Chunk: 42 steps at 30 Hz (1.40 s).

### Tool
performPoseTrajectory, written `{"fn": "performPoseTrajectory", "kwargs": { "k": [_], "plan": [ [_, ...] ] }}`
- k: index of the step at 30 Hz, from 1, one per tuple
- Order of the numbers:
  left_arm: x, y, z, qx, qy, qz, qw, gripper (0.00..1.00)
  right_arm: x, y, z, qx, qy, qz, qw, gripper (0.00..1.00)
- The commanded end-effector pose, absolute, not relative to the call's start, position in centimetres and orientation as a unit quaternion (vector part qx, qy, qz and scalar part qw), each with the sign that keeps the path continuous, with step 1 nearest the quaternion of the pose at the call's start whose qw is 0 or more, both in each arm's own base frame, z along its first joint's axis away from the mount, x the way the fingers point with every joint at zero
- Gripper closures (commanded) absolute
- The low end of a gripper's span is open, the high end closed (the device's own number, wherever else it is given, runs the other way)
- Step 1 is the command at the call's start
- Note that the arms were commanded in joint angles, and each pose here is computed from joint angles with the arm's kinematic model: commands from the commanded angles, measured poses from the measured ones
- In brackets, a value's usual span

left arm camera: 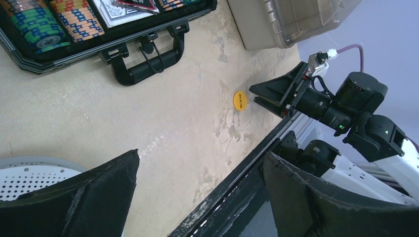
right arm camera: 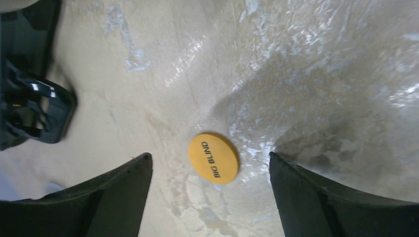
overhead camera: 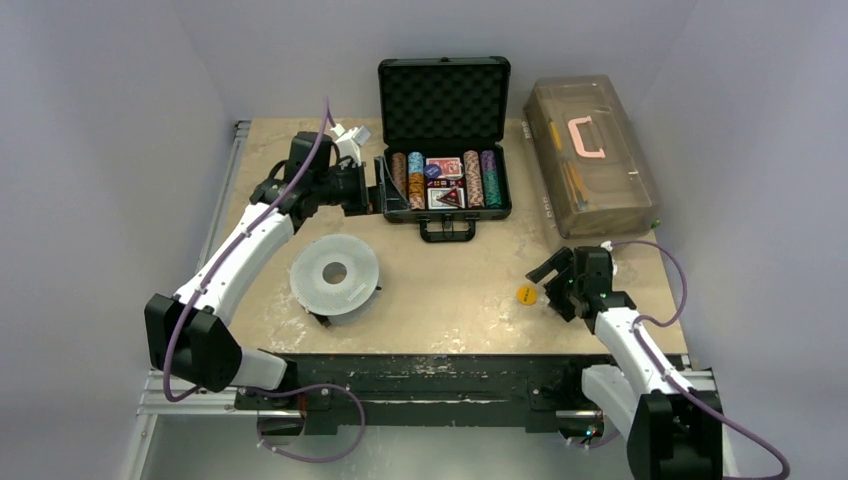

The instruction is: Pack up texas hold em set

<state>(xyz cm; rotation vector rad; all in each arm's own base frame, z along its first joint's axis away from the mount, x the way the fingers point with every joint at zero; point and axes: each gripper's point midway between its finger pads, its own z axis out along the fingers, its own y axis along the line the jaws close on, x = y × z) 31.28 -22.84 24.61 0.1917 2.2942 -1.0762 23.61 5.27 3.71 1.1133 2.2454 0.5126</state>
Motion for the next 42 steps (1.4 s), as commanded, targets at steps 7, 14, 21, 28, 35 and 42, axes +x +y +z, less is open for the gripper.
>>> {"fn": "performPoseTrajectory", "kwargs": {
  "k": [7,14,21,28,35,42],
  "plan": [
    [31.3,-23.7,25.6,0.083,0.848,-0.427,0.303,0.07,21.8,5.5,4.0,0.243,0.947,0.034,0.209,0.01],
    [31.4,-23.8,25.4,0.084,0.849,-0.424,0.302,0.07,23.2,7.6,3.9,0.152,0.976,-0.032,0.150,0.08],
    [31.2,-23.8,25.8,0.088,0.847,-0.426,0.304,0.07,24.4,8.0,3.7,0.131,0.979,-0.045,0.153,0.24],
    [31.1,-23.9,25.9,0.089,0.847,-0.428,0.303,0.07,24.3,8.3,1.5,0.151,0.974,-0.026,0.170,0.19],
    [31.1,-24.0,25.7,0.088,0.847,-0.430,0.299,0.07,24.1,7.7,0.5,0.181,0.967,-0.038,0.176,0.30],
    [31.2,-23.9,25.7,0.088,0.848,-0.429,0.300,0.07,23.7,6.9,0.2,0.174,0.968,-0.063,0.169,0.37]
  ]
}}
